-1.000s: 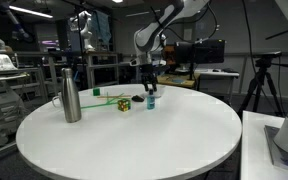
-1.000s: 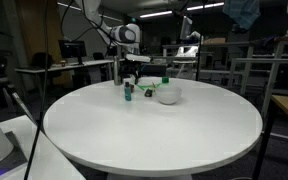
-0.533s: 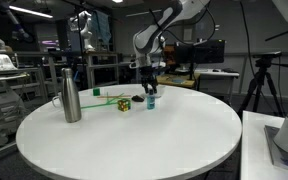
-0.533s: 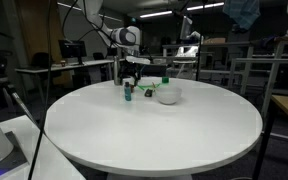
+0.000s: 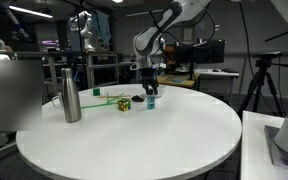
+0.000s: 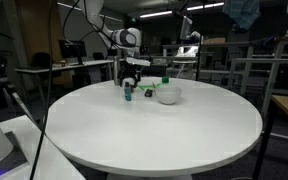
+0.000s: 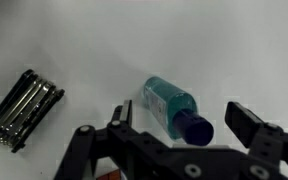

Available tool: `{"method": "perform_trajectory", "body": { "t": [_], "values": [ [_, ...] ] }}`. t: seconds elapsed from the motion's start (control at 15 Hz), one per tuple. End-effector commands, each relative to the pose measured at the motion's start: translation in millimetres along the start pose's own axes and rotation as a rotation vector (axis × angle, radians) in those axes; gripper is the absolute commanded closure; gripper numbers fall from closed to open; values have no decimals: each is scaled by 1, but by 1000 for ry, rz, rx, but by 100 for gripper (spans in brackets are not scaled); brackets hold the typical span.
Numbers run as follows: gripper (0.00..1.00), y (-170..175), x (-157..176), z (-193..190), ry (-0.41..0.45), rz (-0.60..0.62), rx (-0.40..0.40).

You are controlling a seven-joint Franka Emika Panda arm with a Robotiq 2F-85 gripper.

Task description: Move the bottle forward

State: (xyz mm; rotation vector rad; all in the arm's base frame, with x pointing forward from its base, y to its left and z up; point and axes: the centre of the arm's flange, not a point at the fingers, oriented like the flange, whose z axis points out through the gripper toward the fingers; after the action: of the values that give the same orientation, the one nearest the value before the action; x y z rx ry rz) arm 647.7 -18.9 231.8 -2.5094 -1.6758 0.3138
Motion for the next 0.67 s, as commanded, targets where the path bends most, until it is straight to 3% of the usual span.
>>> {"method": "perform_trajectory", "body": {
  "t": [0.0, 0.6],
  "values": [
    [0, 7, -1, -4, 22, 17, 30],
    [0, 8, -6, 6, 20, 29, 63]
  ]
}}
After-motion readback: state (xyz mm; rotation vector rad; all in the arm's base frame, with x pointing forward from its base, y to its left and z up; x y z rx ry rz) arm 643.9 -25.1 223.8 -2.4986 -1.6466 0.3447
